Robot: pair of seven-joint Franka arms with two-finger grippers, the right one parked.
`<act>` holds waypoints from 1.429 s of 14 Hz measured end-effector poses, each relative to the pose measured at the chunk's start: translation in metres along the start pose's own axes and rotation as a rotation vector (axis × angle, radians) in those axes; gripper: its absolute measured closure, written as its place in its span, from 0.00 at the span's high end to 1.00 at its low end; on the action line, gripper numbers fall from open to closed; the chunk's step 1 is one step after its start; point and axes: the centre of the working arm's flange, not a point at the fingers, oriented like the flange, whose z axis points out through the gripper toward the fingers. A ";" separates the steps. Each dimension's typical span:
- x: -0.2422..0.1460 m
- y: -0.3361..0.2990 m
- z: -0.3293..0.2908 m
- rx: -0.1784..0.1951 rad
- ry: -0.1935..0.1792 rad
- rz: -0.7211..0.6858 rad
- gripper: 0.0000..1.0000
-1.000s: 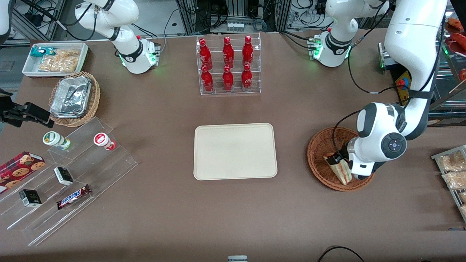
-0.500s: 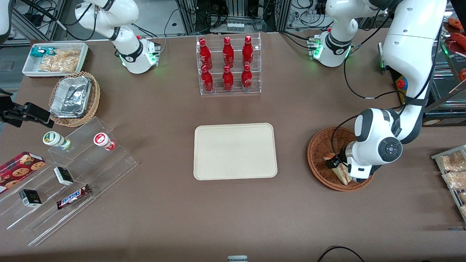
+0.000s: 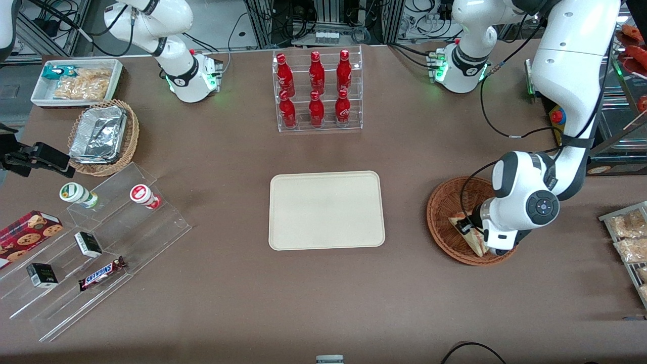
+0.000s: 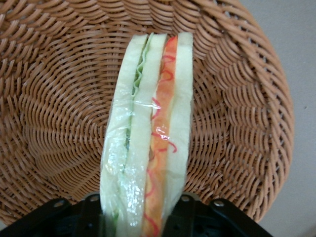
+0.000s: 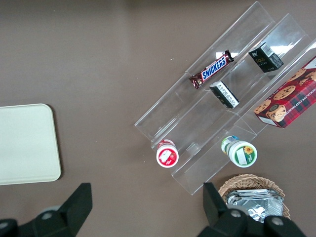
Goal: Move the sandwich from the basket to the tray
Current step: 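Lift the sandwich and carry it with the left gripper over the cream tray, then lower the sandwich onto the tray, open the left gripper and withdraw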
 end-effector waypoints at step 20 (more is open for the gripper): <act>-0.318 0.277 0.062 -0.044 0.054 0.502 0.23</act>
